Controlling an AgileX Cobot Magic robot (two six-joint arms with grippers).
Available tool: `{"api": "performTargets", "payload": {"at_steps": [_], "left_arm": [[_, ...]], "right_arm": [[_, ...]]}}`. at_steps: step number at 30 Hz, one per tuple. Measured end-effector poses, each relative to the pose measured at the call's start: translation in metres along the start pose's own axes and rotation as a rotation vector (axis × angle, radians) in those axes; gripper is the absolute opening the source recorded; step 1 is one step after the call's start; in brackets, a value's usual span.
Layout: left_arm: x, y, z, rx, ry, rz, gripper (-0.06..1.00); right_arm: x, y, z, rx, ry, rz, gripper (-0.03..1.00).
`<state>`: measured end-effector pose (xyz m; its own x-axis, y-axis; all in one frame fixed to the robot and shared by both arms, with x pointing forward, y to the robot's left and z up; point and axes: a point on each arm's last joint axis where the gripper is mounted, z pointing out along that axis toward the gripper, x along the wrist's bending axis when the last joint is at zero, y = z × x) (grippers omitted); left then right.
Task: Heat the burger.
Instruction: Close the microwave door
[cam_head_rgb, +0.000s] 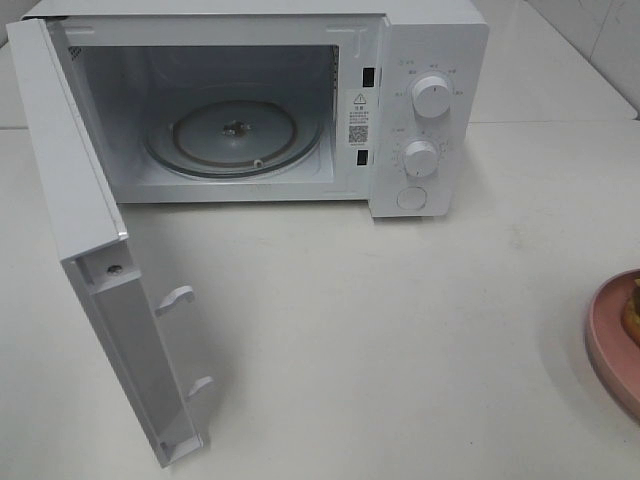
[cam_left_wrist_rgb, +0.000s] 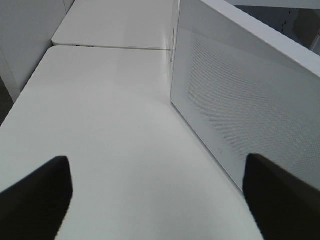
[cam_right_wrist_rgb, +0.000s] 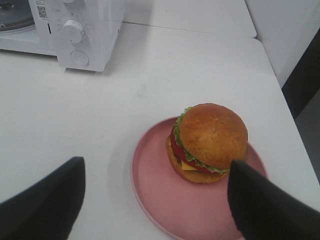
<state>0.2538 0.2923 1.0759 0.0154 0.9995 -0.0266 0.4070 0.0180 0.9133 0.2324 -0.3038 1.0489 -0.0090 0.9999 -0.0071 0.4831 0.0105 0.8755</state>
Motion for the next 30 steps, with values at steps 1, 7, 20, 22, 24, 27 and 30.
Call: {"api": "performTargets", "payload": {"at_steps": [1,7,20,22,24,27,30], "left_arm": [[0.001,0.002,0.004,0.009,0.001,-0.004,0.76],[0.003,0.012,0.016,0.014,0.007,-0.013,0.43],[0.011,0.012,0.065,-0.064,0.030,-0.062,0.00],[0.012,0.011,0.072,-0.099,0.036,-0.078,0.00],[0.014,0.007,0.080,-0.130,0.049,-0.083,0.00],[0.017,0.001,0.090,-0.171,0.071,-0.085,0.00],[0.021,-0.005,0.101,-0.201,0.093,-0.089,0.00]], "right_arm": [[0.000,0.000,0.000,0.000,0.000,0.000,0.76],[0.000,0.000,0.000,0.000,0.000,0.000,0.76],[0.000,0.000,0.000,0.000,0.000,0.000,0.76],[0.000,0.000,0.000,0.000,0.000,0.000,0.76],[0.000,0.000,0.000,0.000,0.000,0.000,0.76],[0.000,0.000,0.000,0.000,0.000,0.000,0.76],[0.000,0.000,0.000,0.000,0.000,0.000,0.76]]}}
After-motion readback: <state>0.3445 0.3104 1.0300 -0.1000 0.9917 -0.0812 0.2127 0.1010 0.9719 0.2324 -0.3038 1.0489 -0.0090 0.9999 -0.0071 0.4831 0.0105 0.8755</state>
